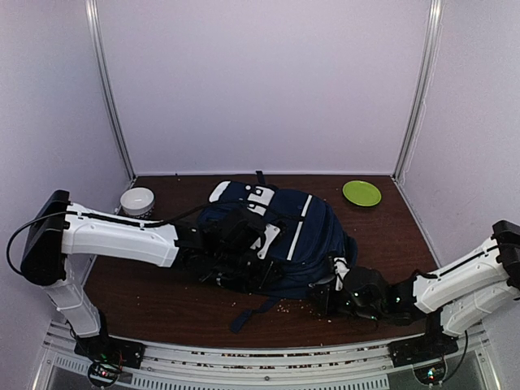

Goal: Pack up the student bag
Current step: Zip the student bag at the center of the board.

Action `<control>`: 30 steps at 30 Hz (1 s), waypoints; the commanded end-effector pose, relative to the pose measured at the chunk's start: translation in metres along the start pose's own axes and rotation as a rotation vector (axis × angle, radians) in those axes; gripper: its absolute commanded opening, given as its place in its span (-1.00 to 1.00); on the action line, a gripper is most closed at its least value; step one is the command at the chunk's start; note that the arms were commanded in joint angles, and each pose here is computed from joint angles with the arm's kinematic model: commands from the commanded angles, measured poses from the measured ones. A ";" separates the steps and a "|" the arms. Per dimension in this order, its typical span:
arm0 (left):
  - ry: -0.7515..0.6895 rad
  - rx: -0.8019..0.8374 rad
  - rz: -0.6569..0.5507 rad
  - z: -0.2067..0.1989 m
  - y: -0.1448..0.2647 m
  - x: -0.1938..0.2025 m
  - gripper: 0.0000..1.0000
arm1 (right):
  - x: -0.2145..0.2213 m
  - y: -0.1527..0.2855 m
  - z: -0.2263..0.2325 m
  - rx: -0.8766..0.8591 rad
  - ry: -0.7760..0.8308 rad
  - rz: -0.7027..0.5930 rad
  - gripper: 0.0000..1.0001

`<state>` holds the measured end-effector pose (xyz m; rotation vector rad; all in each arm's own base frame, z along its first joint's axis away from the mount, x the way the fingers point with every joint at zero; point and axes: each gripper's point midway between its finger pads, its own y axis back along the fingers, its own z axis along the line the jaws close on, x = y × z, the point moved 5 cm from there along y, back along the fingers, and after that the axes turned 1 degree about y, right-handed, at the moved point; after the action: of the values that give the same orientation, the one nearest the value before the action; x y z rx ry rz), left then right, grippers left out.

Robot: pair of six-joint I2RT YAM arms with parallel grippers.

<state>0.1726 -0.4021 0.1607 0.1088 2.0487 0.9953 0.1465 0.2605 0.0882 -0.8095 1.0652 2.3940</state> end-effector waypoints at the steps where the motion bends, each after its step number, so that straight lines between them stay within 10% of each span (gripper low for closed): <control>1: -0.114 0.007 -0.013 -0.018 0.000 -0.005 -0.06 | 0.000 0.012 -0.023 0.181 0.064 0.024 -1.00; 30: -0.489 -0.119 0.068 -0.043 -0.066 0.000 0.49 | -0.017 0.039 -0.022 0.192 0.071 -0.009 -1.00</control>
<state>0.1494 -0.4714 0.1437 0.3104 1.6410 0.9418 0.1437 0.2156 0.1043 -0.8148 1.2922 2.2321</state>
